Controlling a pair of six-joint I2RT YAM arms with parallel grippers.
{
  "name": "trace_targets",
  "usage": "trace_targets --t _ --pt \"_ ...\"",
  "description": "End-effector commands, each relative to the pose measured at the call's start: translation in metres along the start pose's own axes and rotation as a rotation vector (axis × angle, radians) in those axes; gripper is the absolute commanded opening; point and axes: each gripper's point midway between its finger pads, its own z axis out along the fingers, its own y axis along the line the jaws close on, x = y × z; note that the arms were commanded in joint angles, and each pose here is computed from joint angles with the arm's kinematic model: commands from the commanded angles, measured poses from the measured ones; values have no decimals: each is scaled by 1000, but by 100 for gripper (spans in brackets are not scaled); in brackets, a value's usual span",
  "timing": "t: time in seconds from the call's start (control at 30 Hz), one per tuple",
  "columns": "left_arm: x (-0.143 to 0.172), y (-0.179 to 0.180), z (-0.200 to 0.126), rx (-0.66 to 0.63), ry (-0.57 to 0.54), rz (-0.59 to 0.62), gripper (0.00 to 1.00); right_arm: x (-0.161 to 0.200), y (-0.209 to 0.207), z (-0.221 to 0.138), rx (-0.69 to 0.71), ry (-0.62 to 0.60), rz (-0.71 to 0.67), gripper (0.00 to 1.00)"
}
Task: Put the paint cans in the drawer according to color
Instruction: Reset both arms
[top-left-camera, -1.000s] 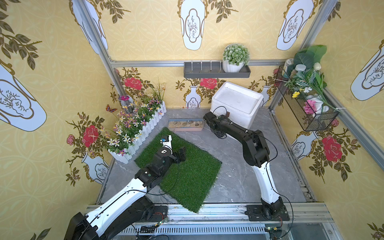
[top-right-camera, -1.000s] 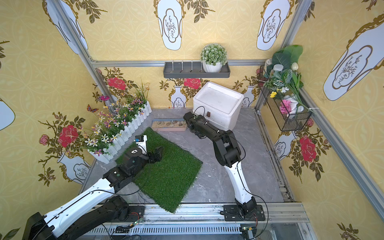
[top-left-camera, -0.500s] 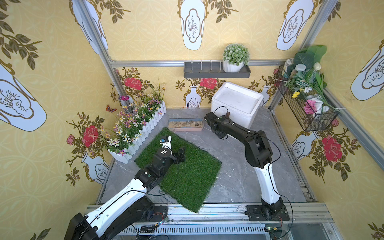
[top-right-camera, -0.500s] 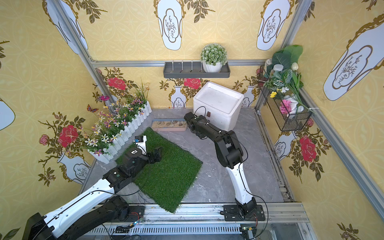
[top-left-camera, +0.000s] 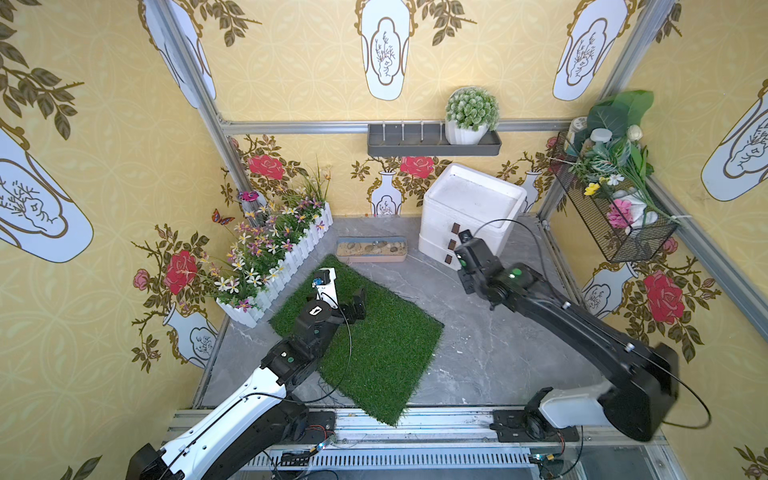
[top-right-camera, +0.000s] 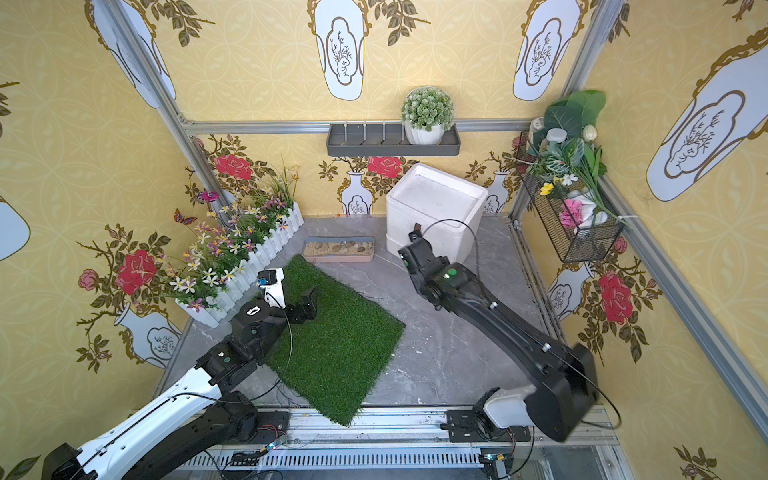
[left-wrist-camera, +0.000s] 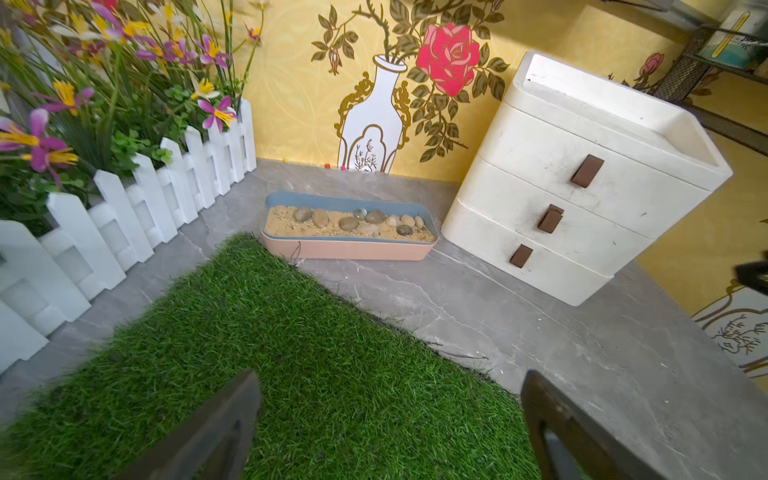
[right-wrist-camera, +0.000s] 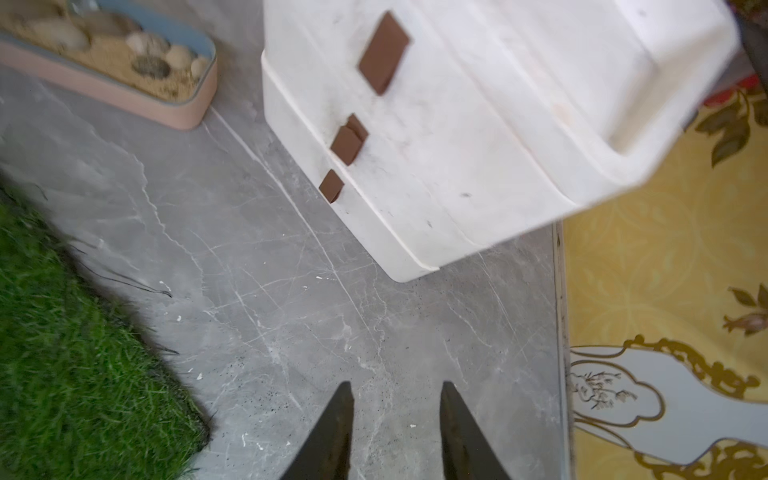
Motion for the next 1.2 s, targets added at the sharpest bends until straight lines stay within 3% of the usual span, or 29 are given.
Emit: trace_targets --t 0.0,0.07,0.1,0.33,0.57,0.67,0.77,0.8,0.87,0.97,1.17 --pt "-10 10 -4 -51 -61 51 100 7 -29 -17 -18 -134 267 63" --pt "-11 16 -6 -73 -80 65 100 23 -52 -24 10 -193 390 94" --pt "-11 18 -7 -80 -89 71 100 32 -64 -25 30 -222 449 97" --pt "-3 34 -13 -131 -127 100 100 86 -89 11 82 -259 567 97" --pt "9 43 -13 -163 -113 117 100 114 -113 64 83 -285 750 97" --pt "12 47 -14 -179 -113 123 100 121 -112 85 97 -318 702 97" --pt "15 51 -14 -190 -113 137 100 108 -86 97 -18 -316 581 97" --pt "16 52 -14 -193 -114 141 100 99 -72 93 -64 -400 524 97" --pt "19 56 -14 -199 -125 151 100 113 -78 83 -19 -509 566 97" --pt "21 65 -11 -216 -159 180 100 121 -80 89 4 -438 576 97" --pt "24 112 7 -295 -208 303 100 116 -79 91 28 -425 551 97"
